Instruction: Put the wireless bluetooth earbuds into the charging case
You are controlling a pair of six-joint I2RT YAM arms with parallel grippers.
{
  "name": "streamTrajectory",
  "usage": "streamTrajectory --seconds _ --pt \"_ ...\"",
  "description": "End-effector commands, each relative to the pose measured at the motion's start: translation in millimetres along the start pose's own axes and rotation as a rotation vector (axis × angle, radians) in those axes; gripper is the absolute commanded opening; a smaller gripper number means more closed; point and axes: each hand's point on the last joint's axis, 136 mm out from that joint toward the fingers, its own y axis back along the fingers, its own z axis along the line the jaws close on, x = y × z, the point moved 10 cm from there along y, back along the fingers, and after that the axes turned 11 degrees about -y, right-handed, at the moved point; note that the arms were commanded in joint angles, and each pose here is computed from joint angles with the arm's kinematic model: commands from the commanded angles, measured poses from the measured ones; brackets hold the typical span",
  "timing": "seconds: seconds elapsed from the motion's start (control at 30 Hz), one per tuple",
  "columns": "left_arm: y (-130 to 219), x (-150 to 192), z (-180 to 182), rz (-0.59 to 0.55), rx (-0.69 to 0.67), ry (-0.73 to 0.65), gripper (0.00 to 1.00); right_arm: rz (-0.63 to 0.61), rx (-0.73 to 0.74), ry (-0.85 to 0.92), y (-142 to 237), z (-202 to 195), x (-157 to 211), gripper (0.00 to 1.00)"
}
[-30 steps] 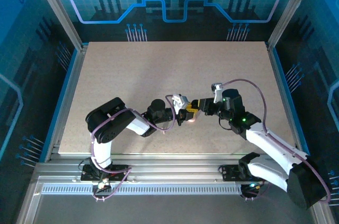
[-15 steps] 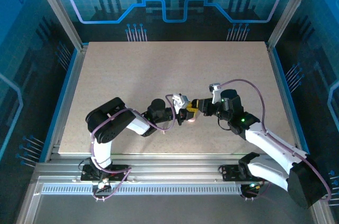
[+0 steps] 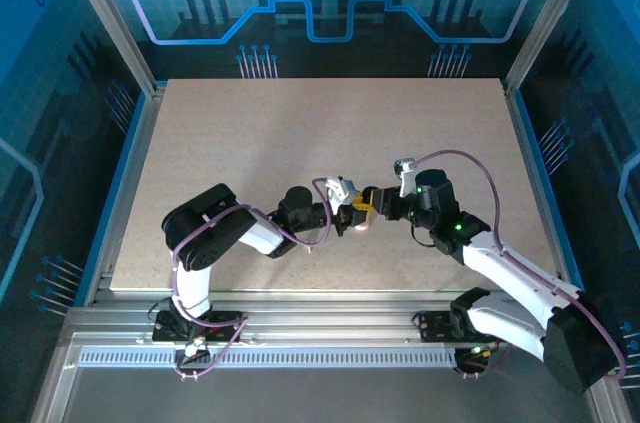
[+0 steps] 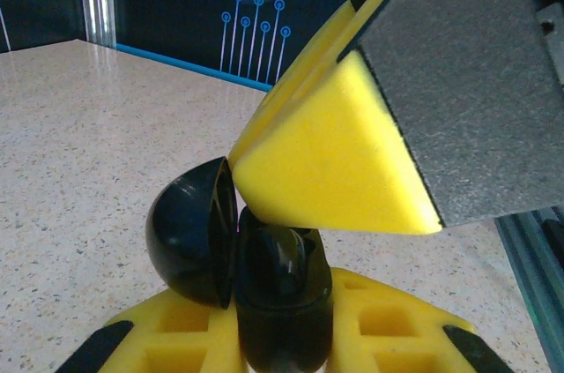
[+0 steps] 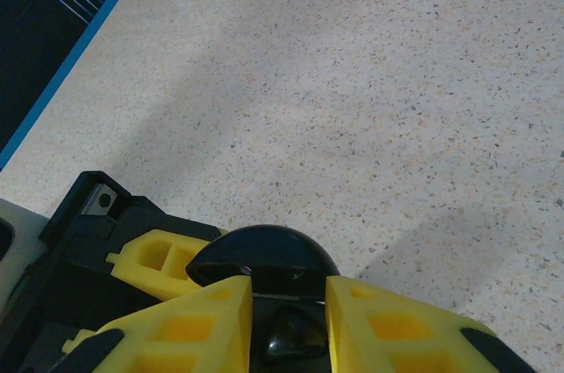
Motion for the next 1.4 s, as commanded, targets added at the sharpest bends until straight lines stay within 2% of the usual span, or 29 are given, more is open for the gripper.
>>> streamTrajectory --seconds 0.0,0.3,0.5,0.63,0.77,0.93,1.2,1.33,1.37 --pt "-5.3 -15.6 -0.6 -0.085 0.015 -0.022 0.15 0.003 -0.015 0.008 0.3 5.0 0.0 0.3" --pt "-2.0 -15.6 -2.7 -0.083 0.019 -0.034 0.15 -0.052 -0.04 0.022 14.8 14.1 -9.9 0.44" --pt "3.9 -20.0 -7.7 -0.092 0.053 -0.045 0.15 -0.131 -0.071 0.118 39.2 21.8 -14.7 0.56" --pt "12.3 -24.6 -11.0 -0.084 0.059 -0.059 0.16 -0.177 -0.053 0.162 54.2 20.2 -14.0 0.69" --pt "19.4 -32.2 -15.6 -0.079 0.093 -0.064 0.16 -0.209 -0.052 0.206 66.2 17.3 -11.2 0.69" --pt "27.1 -44.3 -20.5 -0.062 0.145 -0.065 0.16 -0.23 -0.119 0.263 78.7 21.1 -6.2 0.72" --pt "38.7 -53.7 -28.4 0.024 0.212 -0.094 0.17 -0.155 -0.228 0.45 86.9 21.6 14.8 0.72" --pt "43.3 -56.0 -31.1 0.05 0.223 -0.111 0.17 -0.157 -0.315 0.552 94.0 24.9 23.1 0.75" --pt "44.0 -57.0 -31.3 0.053 0.225 -0.119 0.17 -0.159 -0.335 0.58 94.6 24.7 26.1 0.8"
